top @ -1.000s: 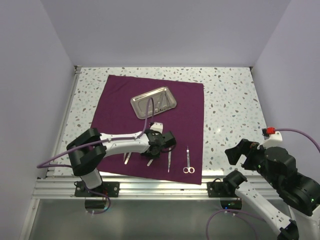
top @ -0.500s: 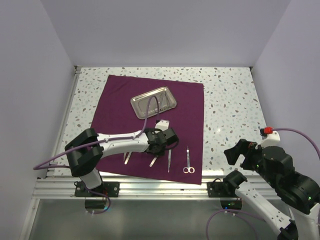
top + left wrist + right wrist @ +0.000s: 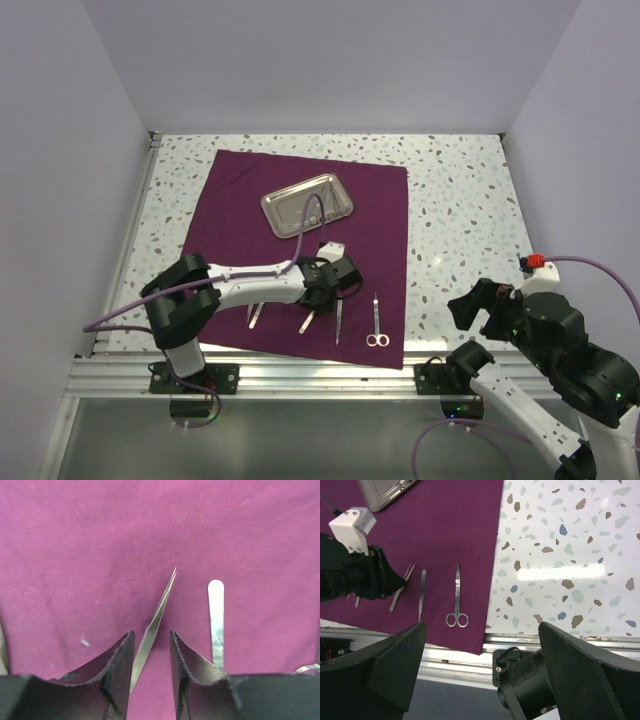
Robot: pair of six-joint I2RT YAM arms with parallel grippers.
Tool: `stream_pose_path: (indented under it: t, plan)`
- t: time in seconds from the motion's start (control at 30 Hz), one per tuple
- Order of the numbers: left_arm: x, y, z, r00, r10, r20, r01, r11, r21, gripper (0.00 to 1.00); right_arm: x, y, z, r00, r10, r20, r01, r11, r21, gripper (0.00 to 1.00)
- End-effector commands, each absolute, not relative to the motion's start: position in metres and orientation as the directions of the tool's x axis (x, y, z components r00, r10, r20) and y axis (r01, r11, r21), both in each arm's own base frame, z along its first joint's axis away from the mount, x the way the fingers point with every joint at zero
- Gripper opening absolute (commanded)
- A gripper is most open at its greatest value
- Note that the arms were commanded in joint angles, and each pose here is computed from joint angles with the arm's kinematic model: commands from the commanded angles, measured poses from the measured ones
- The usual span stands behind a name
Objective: Open and lay out the surgical kit
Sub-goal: Pick up the medical item from the surgical kit, then place the medical item in the surgical kit.
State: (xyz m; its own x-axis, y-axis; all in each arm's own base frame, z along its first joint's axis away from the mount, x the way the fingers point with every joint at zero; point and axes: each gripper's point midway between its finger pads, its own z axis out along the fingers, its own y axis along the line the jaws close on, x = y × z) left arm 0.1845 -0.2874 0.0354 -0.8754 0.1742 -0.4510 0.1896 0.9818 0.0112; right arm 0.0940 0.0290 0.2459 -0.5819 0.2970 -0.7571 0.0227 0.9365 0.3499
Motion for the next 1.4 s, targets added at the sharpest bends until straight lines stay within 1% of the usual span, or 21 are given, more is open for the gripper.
stream_pose_path:
  t: [0.0,0.17,0.2,0.27,0.3,0.33,0.37,0.53,0.77,0.83,1.03,1.07,1.13,1.17,1.23,1.27,1.37]
  plan:
    - [0.183,-0.291,0.018,-0.882,0.186,-0.433,0.198,0.98,0.018,0.36,0.071,0.012,0.223,-0.662,0.237,-0.711,0.058,0.962,0.266,0.98]
    - [0.182,-0.28,0.006,-0.896,0.183,-0.404,0.17,0.983,0.068,0.29,0.071,0.012,0.225,-0.658,0.233,-0.716,0.052,0.963,0.265,0.98]
    - [0.183,-0.278,0.005,-0.899,0.174,-0.402,0.156,0.985,0.078,0.23,0.071,0.011,0.225,-0.656,0.235,-0.718,0.053,0.963,0.266,0.98]
    - [0.184,-0.269,0.004,-0.907,0.158,-0.39,0.13,0.987,0.099,0.15,0.072,0.011,0.225,-0.655,0.233,-0.719,0.053,0.963,0.265,0.98]
    - [0.185,-0.266,0.003,-0.908,0.155,-0.39,0.123,0.987,0.108,0.07,0.072,0.011,0.225,-0.652,0.231,-0.722,0.049,0.964,0.263,0.99]
    - [0.187,-0.263,0.005,-0.907,0.152,-0.393,0.115,0.987,0.116,0.01,0.072,0.01,0.225,-0.651,0.232,-0.723,0.051,0.963,0.263,0.98]
    - [0.189,-0.257,0.009,-0.908,0.143,-0.394,0.102,0.987,0.123,0.0,0.073,0.01,0.226,-0.65,0.231,-0.724,0.051,0.964,0.261,0.99]
    - [0.197,-0.24,0.036,-0.885,0.143,-0.443,0.083,0.985,0.153,0.0,0.074,0.009,0.226,-0.647,0.227,-0.727,0.048,0.965,0.259,0.98]
    - [0.203,-0.199,0.074,-0.861,0.122,-0.494,0.031,0.982,0.187,0.0,0.076,0.01,0.227,-0.643,0.228,-0.732,0.047,0.965,0.259,0.98]
    - [0.207,-0.187,0.079,-0.858,0.102,-0.504,0.007,0.982,0.187,0.0,0.077,0.011,0.226,-0.645,0.226,-0.73,0.046,0.965,0.258,0.98]
    - [0.209,-0.155,0.068,-0.865,0.088,-0.494,-0.027,0.975,0.22,0.0,0.081,0.016,0.225,-0.652,0.22,-0.725,0.033,0.964,0.263,0.98]
    - [0.211,-0.152,0.068,-0.862,0.079,-0.5,-0.034,0.977,0.212,0.08,0.082,0.018,0.226,-0.652,0.222,-0.725,0.03,0.963,0.268,0.98]
    - [0.212,-0.138,0.061,-0.87,0.067,-0.488,-0.051,0.973,0.225,0.14,0.082,0.023,0.226,-0.66,0.219,-0.719,0.014,0.96,0.279,0.98]
    - [0.213,-0.135,0.057,-0.87,0.062,-0.49,-0.054,0.975,0.218,0.22,0.082,0.024,0.226,-0.661,0.218,-0.718,0.01,0.96,0.281,0.98]
    - [0.217,-0.127,0.056,-0.87,0.047,-0.491,-0.069,0.974,0.215,0.3,0.082,0.025,0.227,-0.662,0.219,-0.717,0.008,0.958,0.286,0.98]
    - [0.218,-0.126,0.056,-0.868,0.043,-0.494,-0.073,0.974,0.213,0.39,0.081,0.025,0.227,-0.663,0.216,-0.717,0.006,0.959,0.283,0.98]
    - [0.225,-0.131,0.064,-0.86,0.031,-0.509,-0.077,0.979,0.19,0.56,0.079,0.023,0.227,-0.666,0.215,-0.714,0.006,0.959,0.284,0.98]
